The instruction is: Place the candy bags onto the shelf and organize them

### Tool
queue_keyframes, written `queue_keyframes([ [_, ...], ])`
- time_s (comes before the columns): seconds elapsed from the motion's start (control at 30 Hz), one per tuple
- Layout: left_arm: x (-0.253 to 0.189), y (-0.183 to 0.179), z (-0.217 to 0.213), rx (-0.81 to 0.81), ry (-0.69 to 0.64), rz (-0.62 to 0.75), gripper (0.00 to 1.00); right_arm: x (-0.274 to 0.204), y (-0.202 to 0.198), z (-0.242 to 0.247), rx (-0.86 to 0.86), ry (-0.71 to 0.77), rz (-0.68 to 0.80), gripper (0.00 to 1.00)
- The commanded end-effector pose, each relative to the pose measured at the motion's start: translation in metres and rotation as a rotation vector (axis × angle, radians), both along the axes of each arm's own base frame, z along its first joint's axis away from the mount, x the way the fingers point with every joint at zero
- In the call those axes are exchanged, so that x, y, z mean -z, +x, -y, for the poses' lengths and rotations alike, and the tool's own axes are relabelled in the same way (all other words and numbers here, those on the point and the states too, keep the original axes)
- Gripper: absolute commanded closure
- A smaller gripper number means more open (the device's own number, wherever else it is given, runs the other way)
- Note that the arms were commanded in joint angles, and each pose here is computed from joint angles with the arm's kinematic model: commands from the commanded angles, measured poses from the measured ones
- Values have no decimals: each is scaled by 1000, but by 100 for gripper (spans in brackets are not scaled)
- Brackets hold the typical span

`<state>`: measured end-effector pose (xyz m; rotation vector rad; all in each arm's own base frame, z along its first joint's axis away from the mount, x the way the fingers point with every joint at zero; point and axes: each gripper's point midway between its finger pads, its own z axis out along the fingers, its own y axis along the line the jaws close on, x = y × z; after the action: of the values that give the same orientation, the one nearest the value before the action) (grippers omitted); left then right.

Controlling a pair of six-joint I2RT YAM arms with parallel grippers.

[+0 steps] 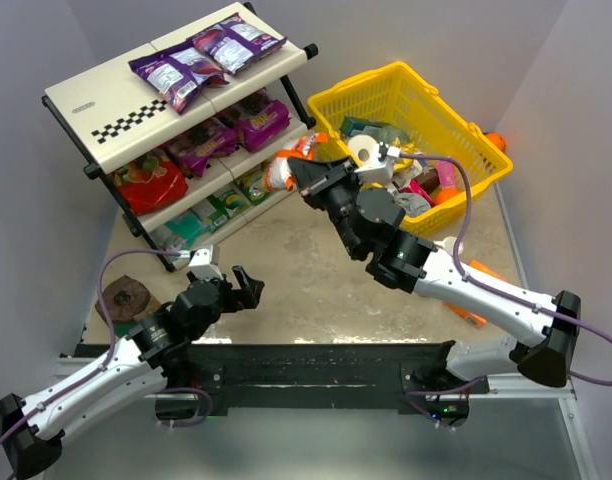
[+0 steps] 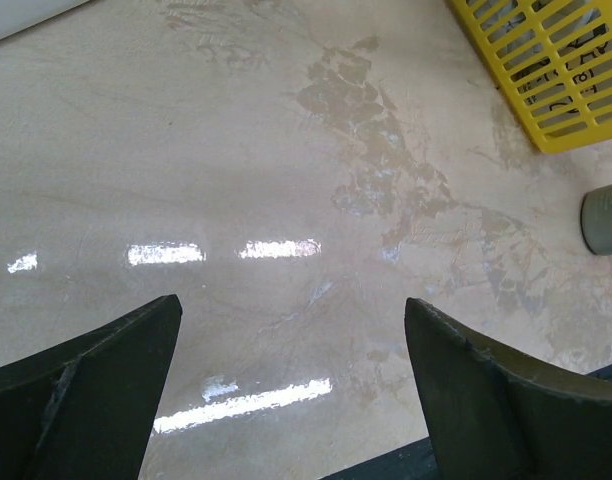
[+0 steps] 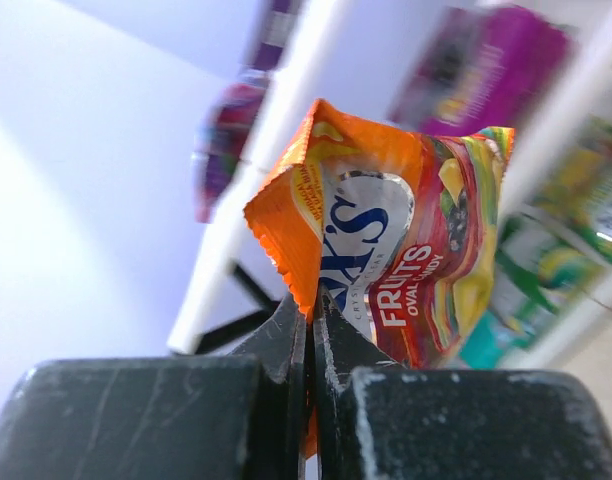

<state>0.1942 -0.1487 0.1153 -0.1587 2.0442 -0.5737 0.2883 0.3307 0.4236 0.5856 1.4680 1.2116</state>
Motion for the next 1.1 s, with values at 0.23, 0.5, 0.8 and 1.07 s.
queue_keyframes([
  [0.23, -11, 5, 7, 16, 2, 27, 1, -182, -42, -61, -315, 176, 430, 100],
  [0.5, -13, 6, 6, 14, 0, 36, 1, -220, -55, -121, -434, 216, 543, 100],
  [0.8, -13, 5, 5, 11, -7, 39, 0, -202, -41, -187, -447, 291, 571, 100],
  [1.07, -15, 5, 4, 8, -15, 44, 1, -151, -1, -206, -211, 279, 397, 100],
])
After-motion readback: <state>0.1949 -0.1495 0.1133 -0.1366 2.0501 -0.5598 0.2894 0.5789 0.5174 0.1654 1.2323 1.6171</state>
